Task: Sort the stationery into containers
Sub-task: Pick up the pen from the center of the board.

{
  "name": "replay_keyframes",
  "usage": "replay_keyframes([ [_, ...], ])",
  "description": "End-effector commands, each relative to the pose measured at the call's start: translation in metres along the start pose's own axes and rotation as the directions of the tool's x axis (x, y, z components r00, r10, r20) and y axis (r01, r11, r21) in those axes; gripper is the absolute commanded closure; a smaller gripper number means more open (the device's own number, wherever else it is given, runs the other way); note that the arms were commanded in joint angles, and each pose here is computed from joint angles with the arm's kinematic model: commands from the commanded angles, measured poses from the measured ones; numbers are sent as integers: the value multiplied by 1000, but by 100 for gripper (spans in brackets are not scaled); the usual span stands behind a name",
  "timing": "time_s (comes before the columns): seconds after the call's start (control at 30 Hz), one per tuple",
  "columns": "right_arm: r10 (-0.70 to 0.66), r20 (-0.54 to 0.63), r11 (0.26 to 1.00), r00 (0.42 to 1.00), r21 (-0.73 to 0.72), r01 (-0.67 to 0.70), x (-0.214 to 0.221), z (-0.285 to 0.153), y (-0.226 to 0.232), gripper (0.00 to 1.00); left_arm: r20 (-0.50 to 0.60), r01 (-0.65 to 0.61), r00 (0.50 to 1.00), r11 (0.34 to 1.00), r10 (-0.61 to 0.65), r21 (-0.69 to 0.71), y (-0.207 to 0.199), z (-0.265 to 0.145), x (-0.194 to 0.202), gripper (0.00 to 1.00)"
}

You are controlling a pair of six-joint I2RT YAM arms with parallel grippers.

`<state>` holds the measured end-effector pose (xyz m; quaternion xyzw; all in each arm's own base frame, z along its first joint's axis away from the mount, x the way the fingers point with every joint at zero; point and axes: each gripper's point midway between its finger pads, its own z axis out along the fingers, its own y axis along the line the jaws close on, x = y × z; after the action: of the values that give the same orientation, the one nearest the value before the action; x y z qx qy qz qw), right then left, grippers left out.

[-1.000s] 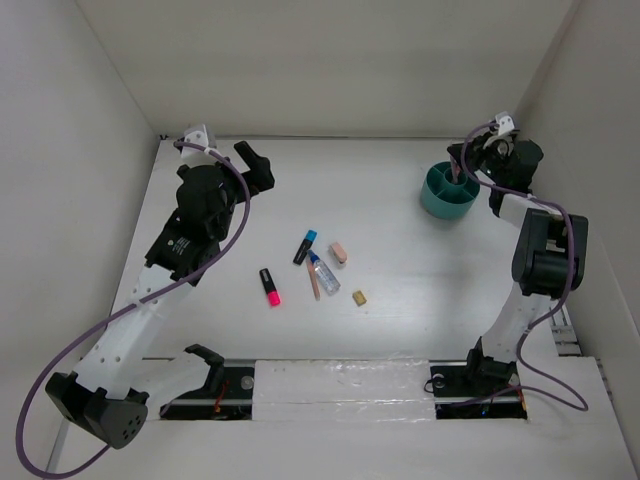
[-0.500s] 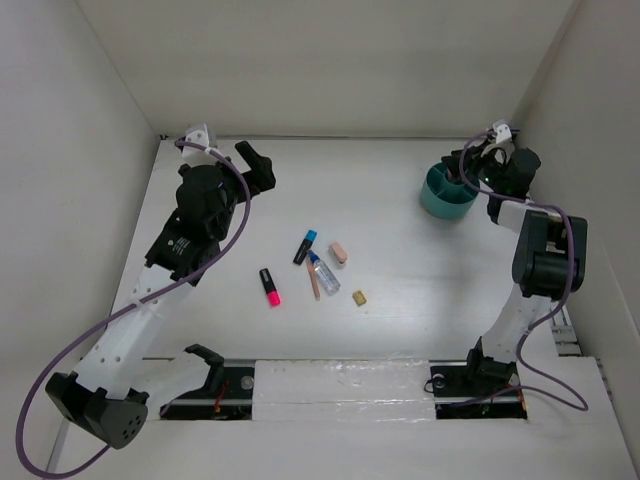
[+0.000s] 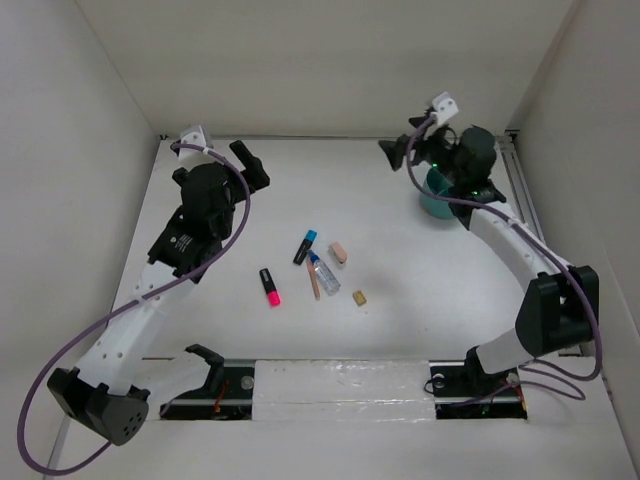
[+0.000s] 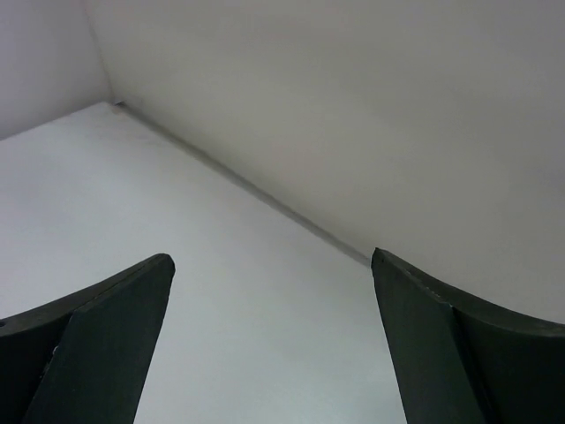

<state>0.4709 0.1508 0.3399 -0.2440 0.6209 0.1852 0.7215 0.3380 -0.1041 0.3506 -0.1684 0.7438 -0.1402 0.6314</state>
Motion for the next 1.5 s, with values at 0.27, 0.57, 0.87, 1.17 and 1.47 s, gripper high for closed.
replay_keyframes([
  [0.27, 217, -473, 969, 854, -2, -248, 97, -4, 215, 27, 104, 55, 995, 885, -8, -463, 69, 1, -20, 0],
  [0.57, 188, -618, 978, 763, 47, -202, 144, -46, 315, 41, 78, 26, 997, 884, 12, -467, 68, 1, -19, 0],
  [0.87, 136, -708, 990, 694, 77, -115, 189, -68, 337, 38, 66, 21, 998, 900, 8, -434, 63, 3, -18, 0],
  [1.17, 145, -726, 987, 672, 60, -147, 210, -56, 342, 38, 68, 12, 998, 897, 20, -442, 63, 4, -19, 0],
  [1.47, 155, -729, 982, 667, 38, -186, 215, -41, 355, 38, 64, 3, 998, 897, 28, -443, 63, 4, -19, 0],
])
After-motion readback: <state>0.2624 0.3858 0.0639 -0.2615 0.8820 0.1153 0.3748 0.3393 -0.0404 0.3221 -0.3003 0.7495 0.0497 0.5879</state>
